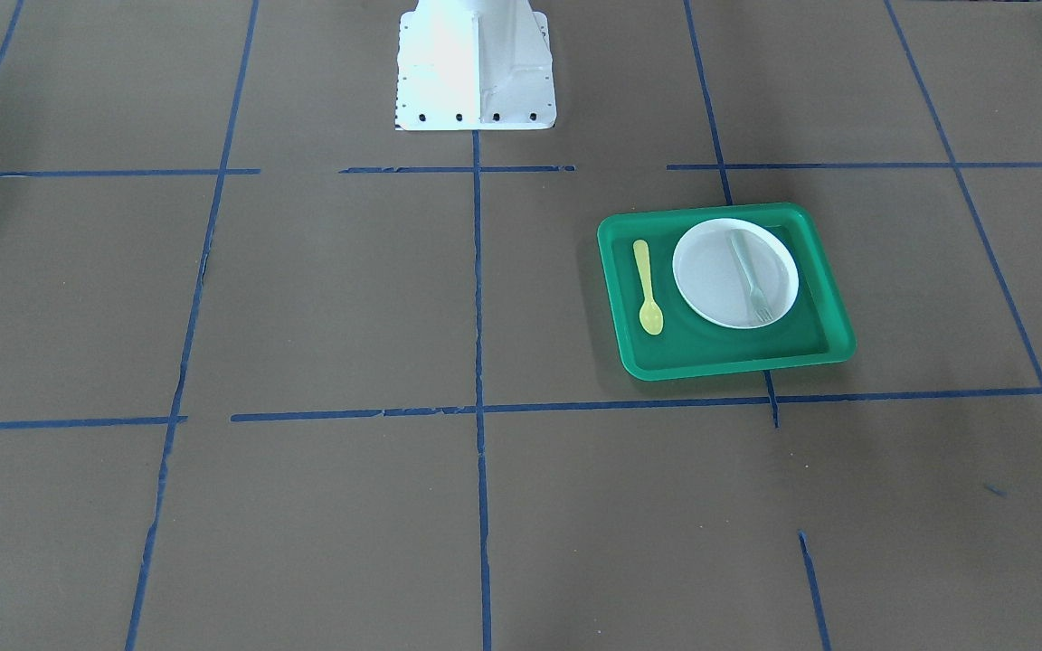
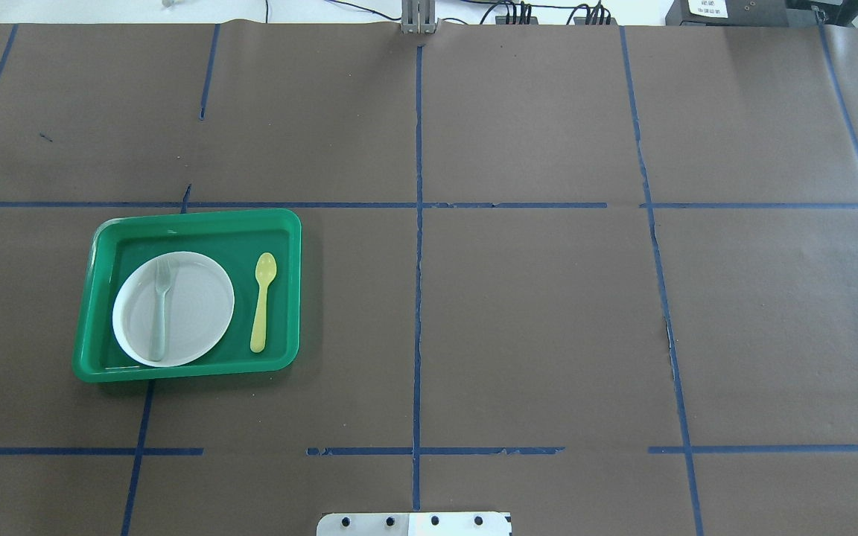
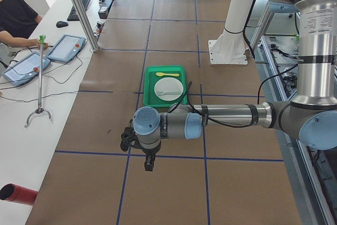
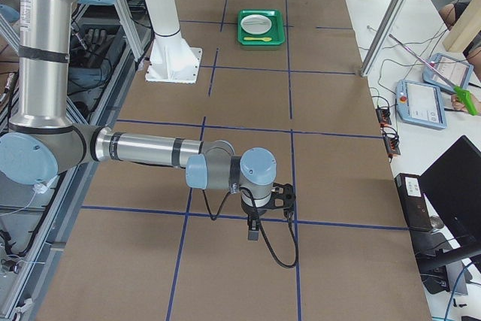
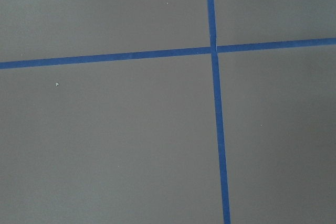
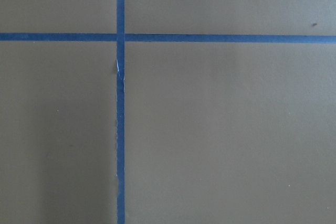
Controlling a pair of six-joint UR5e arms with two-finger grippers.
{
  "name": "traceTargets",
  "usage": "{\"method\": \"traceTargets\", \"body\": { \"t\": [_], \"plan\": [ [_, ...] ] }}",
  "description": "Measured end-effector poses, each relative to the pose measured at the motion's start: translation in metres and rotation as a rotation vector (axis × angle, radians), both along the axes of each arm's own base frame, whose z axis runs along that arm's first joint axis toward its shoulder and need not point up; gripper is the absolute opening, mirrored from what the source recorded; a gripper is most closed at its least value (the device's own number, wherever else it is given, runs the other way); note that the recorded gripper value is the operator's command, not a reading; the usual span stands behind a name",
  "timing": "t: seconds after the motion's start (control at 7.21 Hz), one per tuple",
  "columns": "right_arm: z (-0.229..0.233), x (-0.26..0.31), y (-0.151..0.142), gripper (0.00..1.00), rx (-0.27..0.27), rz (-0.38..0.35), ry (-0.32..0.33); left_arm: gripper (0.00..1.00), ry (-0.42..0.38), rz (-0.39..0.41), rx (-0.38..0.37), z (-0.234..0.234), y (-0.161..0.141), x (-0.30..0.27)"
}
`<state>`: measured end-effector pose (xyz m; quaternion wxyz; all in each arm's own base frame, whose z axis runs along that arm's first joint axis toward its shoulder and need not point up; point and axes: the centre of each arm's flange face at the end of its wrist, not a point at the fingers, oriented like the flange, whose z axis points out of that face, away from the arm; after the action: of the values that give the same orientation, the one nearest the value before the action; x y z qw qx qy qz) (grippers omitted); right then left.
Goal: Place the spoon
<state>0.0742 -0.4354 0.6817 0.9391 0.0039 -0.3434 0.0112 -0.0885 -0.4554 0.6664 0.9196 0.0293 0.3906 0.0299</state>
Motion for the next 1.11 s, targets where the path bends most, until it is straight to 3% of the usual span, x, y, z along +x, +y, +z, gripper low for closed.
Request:
{"method": "traceTargets", "body": {
  "t": [1.11],
  "plan": [
    [-0.0002,0.0000,-0.0001,1.00,0.002,0.000,0.000,1.00,-0.004,0.000,0.010,-0.0052,-0.0065,0.0007]
  ]
}}
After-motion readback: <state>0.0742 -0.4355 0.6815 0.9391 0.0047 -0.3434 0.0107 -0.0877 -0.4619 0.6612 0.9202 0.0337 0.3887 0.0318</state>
